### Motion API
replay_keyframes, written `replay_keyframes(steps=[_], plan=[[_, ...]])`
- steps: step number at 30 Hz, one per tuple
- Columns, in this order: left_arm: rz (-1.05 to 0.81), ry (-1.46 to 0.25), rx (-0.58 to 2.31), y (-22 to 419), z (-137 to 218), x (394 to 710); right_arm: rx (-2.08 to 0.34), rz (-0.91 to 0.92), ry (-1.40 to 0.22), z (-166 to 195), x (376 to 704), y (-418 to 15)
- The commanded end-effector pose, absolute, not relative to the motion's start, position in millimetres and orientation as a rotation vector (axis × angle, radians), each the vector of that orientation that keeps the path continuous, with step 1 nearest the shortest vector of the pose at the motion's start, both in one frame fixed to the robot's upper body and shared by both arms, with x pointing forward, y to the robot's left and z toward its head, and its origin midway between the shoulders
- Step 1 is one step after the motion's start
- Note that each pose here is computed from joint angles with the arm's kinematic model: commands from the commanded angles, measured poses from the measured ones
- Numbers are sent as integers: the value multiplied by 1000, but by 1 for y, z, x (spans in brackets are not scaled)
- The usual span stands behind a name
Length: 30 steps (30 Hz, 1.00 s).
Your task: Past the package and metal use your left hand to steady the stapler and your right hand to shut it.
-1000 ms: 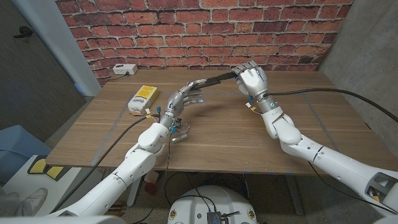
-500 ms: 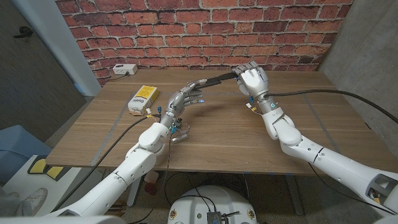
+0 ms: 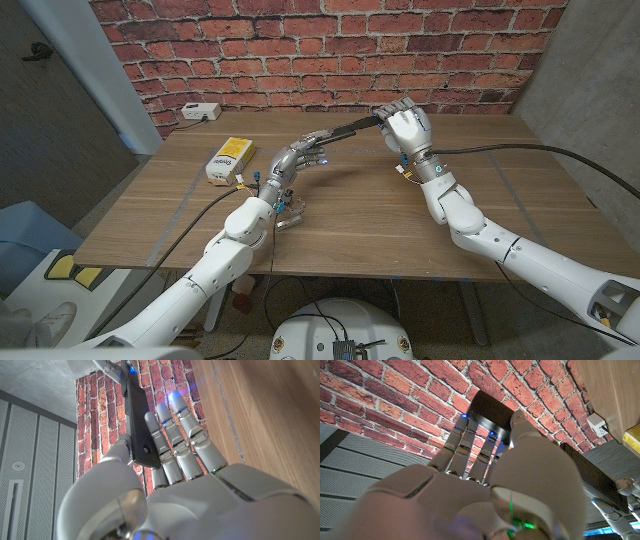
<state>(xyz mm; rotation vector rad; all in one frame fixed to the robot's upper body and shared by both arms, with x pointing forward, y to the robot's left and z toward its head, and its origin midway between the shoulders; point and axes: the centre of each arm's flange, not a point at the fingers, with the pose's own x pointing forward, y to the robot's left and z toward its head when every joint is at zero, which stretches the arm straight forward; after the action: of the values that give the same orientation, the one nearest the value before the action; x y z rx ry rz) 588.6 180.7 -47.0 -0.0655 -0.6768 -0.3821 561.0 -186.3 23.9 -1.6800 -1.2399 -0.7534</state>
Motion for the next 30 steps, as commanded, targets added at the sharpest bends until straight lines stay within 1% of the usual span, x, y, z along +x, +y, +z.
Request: replay_keyframes(steps=[1, 30], plan=[[-368, -686, -87, 179, -48, 588, -1677, -756, -1244, 23, 558, -188], [-384, -662, -63, 180, -48, 589, -1663, -743, -1245, 22, 555, -186]])
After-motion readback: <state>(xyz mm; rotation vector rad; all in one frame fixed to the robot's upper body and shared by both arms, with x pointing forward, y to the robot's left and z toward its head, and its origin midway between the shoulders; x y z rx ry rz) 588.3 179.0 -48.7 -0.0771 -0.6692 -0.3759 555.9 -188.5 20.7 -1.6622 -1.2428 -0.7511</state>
